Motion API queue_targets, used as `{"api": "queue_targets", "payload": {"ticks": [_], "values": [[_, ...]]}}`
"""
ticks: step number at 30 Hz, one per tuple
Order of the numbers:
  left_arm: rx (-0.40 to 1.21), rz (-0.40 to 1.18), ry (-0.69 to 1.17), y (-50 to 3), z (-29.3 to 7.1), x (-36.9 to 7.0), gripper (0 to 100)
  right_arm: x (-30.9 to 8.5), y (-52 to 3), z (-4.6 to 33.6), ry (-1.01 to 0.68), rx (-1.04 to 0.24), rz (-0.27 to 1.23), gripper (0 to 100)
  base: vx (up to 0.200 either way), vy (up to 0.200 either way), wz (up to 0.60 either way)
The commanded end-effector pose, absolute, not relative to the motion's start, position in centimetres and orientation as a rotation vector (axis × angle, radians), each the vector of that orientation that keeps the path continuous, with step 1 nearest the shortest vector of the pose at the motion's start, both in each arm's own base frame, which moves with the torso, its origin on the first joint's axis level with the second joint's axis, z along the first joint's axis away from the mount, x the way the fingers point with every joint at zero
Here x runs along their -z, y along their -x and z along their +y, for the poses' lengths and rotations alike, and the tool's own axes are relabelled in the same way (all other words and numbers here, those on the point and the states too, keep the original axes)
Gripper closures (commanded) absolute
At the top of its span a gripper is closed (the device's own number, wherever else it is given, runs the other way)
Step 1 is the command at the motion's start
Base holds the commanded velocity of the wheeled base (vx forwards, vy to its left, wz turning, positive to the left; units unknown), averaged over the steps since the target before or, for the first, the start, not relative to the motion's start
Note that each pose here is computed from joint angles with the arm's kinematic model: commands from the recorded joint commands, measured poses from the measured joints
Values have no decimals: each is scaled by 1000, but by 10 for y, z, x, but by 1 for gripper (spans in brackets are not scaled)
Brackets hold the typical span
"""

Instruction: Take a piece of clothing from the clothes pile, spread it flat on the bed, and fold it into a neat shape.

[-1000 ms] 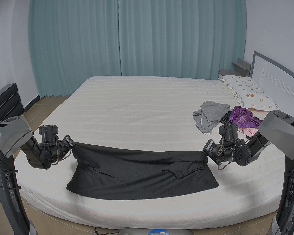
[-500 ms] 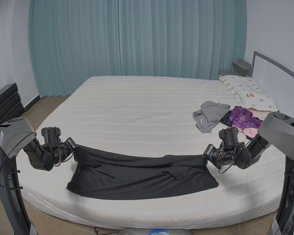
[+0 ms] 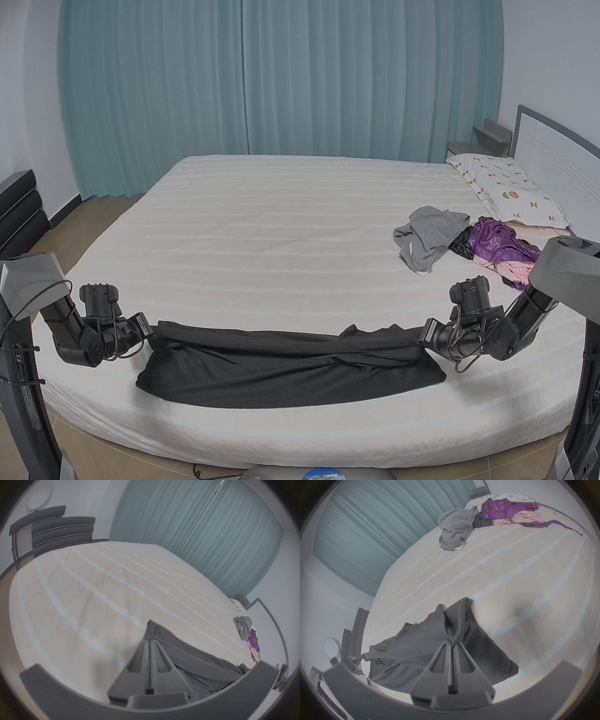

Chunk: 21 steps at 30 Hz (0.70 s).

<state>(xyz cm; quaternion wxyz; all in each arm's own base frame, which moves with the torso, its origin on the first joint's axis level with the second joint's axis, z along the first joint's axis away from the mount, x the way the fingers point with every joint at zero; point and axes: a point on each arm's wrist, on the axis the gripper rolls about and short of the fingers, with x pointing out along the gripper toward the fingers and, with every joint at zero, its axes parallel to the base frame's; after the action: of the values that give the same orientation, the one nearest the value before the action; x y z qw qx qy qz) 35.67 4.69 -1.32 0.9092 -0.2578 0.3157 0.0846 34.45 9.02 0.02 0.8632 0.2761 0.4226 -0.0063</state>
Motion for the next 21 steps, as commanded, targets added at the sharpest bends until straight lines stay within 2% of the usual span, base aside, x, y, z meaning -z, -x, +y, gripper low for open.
{"api": "queue_targets", "payload": {"ticks": [1,5,6,7,8,16,21], "values": [[-183,702,527,-353,46,29,100,9,-342,93,-556,10,916,100,0,0,0],[-185,725,529,-352,45,37,100,17,-341,95,-529,3,937,100,0,0,0],[-185,725,529,-352,45,37,100,17,-341,96,-527,1,939,0,0,0,0],[-189,736,530,-351,45,40,100,17,-341,96,-512,-6,940,0,0,0,0],[-189,736,530,-351,45,40,0,17,-342,96,-512,-8,935,0,0,0,0],[-188,709,547,-349,47,28,0,-6,-335,90,-588,-11,898,0,0,0,0],[-119,672,580,-354,51,12,0,-11,-321,68,-649,-8,889,0,0,0,0]]}}
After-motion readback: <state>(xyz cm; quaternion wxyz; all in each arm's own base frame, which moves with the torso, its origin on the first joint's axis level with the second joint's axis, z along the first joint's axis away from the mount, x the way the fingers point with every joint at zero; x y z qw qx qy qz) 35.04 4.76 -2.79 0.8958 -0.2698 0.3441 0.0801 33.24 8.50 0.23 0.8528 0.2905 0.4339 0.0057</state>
